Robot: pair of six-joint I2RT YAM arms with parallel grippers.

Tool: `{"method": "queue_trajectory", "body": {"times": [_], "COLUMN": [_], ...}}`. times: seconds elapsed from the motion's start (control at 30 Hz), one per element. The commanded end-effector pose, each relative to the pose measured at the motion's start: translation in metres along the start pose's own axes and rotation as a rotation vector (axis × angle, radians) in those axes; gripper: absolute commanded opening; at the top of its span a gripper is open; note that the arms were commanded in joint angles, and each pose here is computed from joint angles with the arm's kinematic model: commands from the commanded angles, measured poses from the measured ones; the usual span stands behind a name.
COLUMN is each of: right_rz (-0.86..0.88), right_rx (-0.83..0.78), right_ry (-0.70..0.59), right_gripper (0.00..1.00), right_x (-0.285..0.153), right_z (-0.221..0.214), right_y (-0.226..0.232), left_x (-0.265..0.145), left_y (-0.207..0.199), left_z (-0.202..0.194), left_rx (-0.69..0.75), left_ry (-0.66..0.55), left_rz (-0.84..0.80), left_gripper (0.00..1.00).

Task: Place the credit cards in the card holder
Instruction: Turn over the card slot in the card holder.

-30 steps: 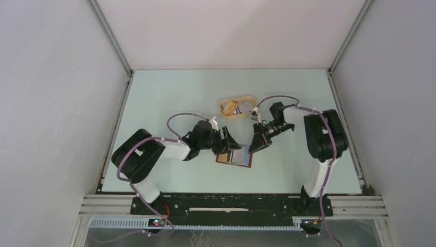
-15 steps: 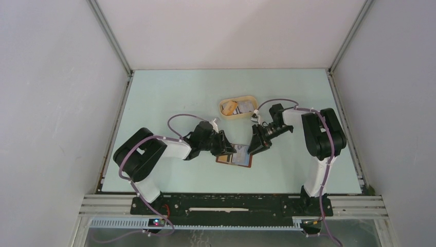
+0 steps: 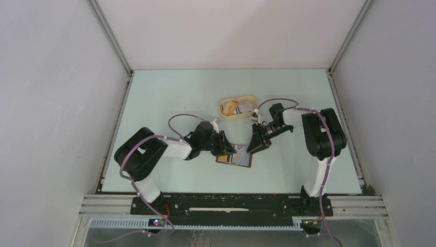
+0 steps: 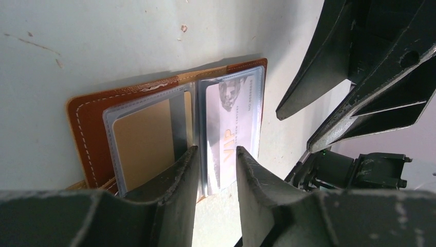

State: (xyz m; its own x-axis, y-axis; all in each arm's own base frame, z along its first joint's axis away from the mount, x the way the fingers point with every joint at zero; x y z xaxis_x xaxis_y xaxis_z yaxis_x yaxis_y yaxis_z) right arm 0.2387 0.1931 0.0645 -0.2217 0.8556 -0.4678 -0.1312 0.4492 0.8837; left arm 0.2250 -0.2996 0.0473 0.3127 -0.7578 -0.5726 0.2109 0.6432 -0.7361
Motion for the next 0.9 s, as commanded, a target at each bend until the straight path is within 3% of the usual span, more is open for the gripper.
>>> {"method": "queue_trajectory", "body": {"times": [0.0,0.33,0.87], "right_rz": [0.038,0.019,0.020], "right_rx": [-0.041,0.026,0.137], "right_ry": [-0.022,-0.011,0.022], "right_gripper": [0.51,0.45,0.46], "right_x": [-0.003,0.003,0.016], "right_z": [0.010,0.010,0.009], "right_y": [0.017,0.008,-0.007], "left_x": [0.002,0.009,0.012], "left_y": [-0.007,-0.005,-0.003], "left_z": [0.012,0.008,0.003], "left_rx": [0.059,0.061,0.054], "left_ry": [-0.033,0.007,0.038], "left_rz": [0.008,0.017,0.024], "left_gripper": [0.37,0.27,0.26]}}
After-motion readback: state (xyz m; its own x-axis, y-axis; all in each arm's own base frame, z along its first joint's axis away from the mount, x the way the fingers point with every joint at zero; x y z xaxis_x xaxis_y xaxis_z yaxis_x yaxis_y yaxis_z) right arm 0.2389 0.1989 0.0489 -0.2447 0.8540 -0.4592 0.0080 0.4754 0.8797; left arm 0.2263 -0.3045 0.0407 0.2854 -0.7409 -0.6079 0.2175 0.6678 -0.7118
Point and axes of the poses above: each gripper's point midway between its finger pads, its own x axis out along the fingers, its own y axis along the line the jaws close on, z = x × y, the point moved 3 cm from there along -x, back along the fingers, and after that the axes turned 6 degrees about x, right-handed, at the moved point
